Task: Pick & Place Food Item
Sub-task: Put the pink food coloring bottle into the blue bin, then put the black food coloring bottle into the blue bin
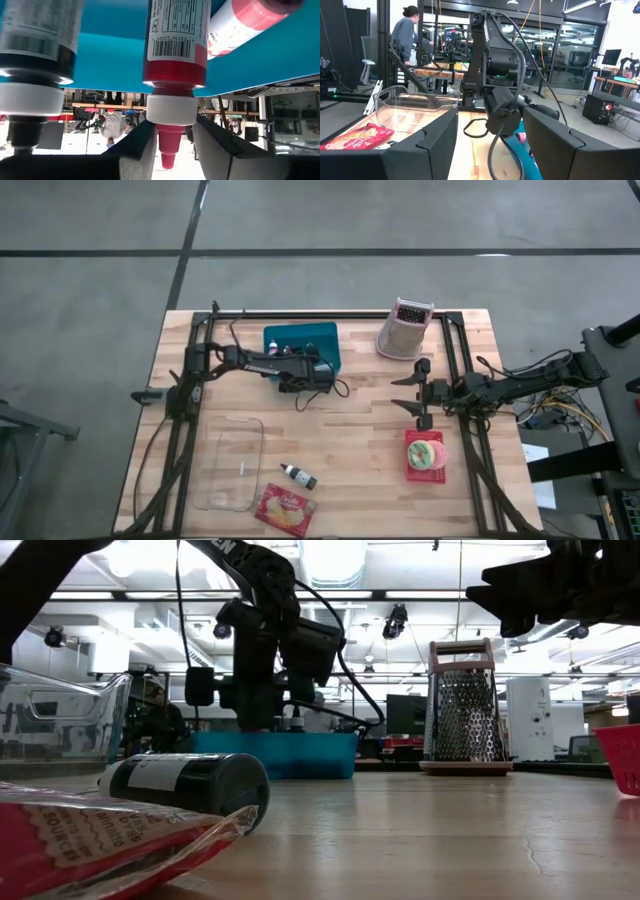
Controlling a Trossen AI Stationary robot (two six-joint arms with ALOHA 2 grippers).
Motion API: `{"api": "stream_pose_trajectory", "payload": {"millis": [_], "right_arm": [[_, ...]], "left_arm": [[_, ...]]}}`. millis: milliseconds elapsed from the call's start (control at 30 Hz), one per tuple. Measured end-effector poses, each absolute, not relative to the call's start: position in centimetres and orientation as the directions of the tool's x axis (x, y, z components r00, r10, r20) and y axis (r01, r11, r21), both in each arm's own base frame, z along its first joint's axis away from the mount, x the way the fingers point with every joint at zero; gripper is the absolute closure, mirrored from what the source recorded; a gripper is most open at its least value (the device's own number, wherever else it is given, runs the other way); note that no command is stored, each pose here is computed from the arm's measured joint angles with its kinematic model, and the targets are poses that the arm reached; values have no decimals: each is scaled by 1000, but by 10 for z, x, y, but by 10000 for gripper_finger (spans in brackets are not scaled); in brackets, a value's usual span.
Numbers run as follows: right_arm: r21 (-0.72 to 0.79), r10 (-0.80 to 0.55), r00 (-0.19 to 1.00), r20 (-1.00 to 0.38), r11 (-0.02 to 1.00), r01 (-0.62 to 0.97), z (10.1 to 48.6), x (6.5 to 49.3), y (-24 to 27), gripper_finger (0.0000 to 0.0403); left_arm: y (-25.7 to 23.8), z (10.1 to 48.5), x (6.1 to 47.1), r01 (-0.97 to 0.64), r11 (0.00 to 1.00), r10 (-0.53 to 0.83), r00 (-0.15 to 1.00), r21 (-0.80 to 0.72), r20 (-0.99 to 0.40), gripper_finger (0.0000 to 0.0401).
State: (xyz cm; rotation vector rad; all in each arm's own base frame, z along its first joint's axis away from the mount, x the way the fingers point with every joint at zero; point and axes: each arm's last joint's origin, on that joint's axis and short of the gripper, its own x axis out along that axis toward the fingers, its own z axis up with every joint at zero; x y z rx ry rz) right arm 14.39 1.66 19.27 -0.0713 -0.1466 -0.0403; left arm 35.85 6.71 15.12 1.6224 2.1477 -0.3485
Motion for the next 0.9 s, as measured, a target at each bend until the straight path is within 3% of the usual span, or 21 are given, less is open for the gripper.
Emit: {"api": "stream_pose_trajectory", "payload": {"millis": [500,700,900], "right_arm": [[-68,-35,988,147,997,45,193,144,17,184],[-68,-34,988,147,997,45,193,144,17,184],[-68,-34,988,147,997,45,193,144,17,184]], "left_arm": [[57,160,357,938,319,858,-224,137,-463,191],[56,166,352,926,350,859,-257,140,-443,186],[55,192,350,875,421,859,-298,240,-416,185]]}}
